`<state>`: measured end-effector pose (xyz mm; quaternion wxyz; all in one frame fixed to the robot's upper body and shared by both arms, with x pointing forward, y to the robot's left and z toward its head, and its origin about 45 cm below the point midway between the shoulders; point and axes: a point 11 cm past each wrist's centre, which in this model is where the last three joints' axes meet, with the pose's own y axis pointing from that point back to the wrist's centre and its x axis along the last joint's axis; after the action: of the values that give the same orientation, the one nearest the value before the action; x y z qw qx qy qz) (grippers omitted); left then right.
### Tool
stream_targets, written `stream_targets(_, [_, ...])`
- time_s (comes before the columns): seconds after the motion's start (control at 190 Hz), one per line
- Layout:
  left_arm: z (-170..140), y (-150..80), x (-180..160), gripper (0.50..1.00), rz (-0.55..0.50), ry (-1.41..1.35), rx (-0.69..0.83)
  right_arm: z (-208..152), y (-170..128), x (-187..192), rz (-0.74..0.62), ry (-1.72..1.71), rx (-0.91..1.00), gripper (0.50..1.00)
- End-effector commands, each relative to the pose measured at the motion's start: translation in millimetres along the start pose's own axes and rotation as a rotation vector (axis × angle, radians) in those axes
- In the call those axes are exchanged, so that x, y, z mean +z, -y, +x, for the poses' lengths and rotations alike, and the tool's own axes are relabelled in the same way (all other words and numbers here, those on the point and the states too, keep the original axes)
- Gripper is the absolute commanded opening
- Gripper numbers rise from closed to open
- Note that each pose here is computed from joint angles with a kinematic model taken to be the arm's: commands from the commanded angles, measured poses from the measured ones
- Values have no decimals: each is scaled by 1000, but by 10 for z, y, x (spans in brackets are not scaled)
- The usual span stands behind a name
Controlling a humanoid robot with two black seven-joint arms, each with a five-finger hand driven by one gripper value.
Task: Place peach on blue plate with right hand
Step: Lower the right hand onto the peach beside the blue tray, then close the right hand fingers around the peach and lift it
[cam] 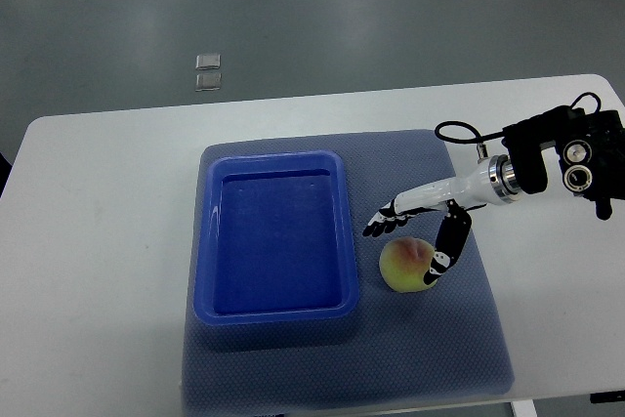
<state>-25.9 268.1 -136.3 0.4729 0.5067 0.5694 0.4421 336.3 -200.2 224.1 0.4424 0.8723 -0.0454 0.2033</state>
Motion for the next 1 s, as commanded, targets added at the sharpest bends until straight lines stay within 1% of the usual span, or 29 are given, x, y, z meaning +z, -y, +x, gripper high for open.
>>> stream_targets(0.0, [1, 0, 0, 1000, 0, 0, 1, -104, 53, 71, -5, 12, -5, 930])
stream_targets(0.268, [1, 0, -2, 1000, 2, 0, 1, -228, 133, 190, -5, 37, 47, 924])
stream_targets(0.311, [1, 0, 0, 1000, 0, 0, 1, -280, 171, 230, 3, 53, 71, 917])
stream_targets(0.379, [1, 0, 0, 1000, 0, 0, 1, -337, 195, 264, 4, 55, 72, 883])
stream_targets(0.421, [1, 0, -2, 1000, 2, 0, 1, -345, 202, 278, 9, 54, 83, 842])
stream_targets(0.447, [1, 0, 0, 1000, 0, 0, 1, -333, 202, 290, 11, 52, 97, 805])
stream_targets(0.453, [1, 0, 0, 1000, 0, 0, 1, -333, 202, 290, 11, 52, 97, 805])
stream_targets(0.458, [1, 0, 0, 1000, 0, 0, 1, -330, 201, 287, 13, 48, 100, 789])
stream_targets(0.463, [1, 0, 0, 1000, 0, 0, 1, -330, 201, 287, 13, 48, 100, 789])
stream_targets(0.468, [1, 0, 0, 1000, 0, 0, 1, -325, 200, 291, 12, 45, 104, 764])
stream_targets(0.474, [1, 0, 0, 1000, 0, 0, 1, -324, 200, 291, 12, 45, 104, 764])
stream_targets(0.479, [1, 0, 0, 1000, 0, 0, 1, -323, 200, 290, 13, 44, 105, 732])
stream_targets(0.484, [1, 0, 0, 1000, 0, 0, 1, -323, 200, 290, 13, 44, 105, 731])
stream_targets(0.489, [1, 0, 0, 1000, 0, 0, 1, -322, 200, 289, 14, 39, 106, 697])
stream_targets(0.5, [1, 0, 0, 1000, 0, 0, 1, -322, 200, 289, 14, 39, 106, 697])
stream_targets(0.505, [1, 0, 0, 1000, 0, 0, 1, -318, 199, 293, 13, 36, 108, 658])
stream_targets(0.511, [1, 0, 0, 1000, 0, 0, 1, -318, 199, 293, 13, 36, 108, 658])
stream_targets(0.521, [1, 0, -2, 1000, 2, 0, 1, -318, 194, 299, 10, 29, 108, 574])
stream_targets(0.532, [1, 0, -2, 1000, 2, 0, 1, -318, 194, 299, 10, 29, 108, 574])
stream_targets(0.537, [1, 0, -2, 1000, 2, 0, 1, -318, 195, 301, 8, 23, 108, 531])
stream_targets(0.542, [1, 0, -2, 1000, 2, 0, 1, -318, 195, 301, 8, 23, 108, 531])
stream_targets(0.547, [1, 0, 0, 1000, 0, 0, 1, -319, 195, 301, 8, 21, 108, 500])
stream_targets(0.7, [1, 0, 0, 1000, 0, 0, 1, -258, 129, 322, -10, -18, 114, 500])
stream_targets(0.758, [1, 0, -2, 1000, 2, 0, 1, -102, 32, 290, -12, -32, 151, 500])
stream_targets(0.879, [1, 0, -2, 1000, 2, 0, 1, 388, -340, 63, -9, -107, 215, 500])
stream_targets(0.895, [1, 0, 0, 1000, 0, 0, 1, 482, -428, 16, -11, -122, 225, 500])
stream_targets(0.942, [1, 0, 0, 1000, 0, 0, 1, 482, -428, 15, -11, -123, 225, 500])
stream_targets(0.947, [1, 0, 0, 1000, 0, 0, 1, 699, -644, -113, -17, -164, 253, 500])
stream_targets(0.995, [1, 0, -2, 1000, 2, 0, 1, 858, -832, -217, -23, -193, 277, 500])
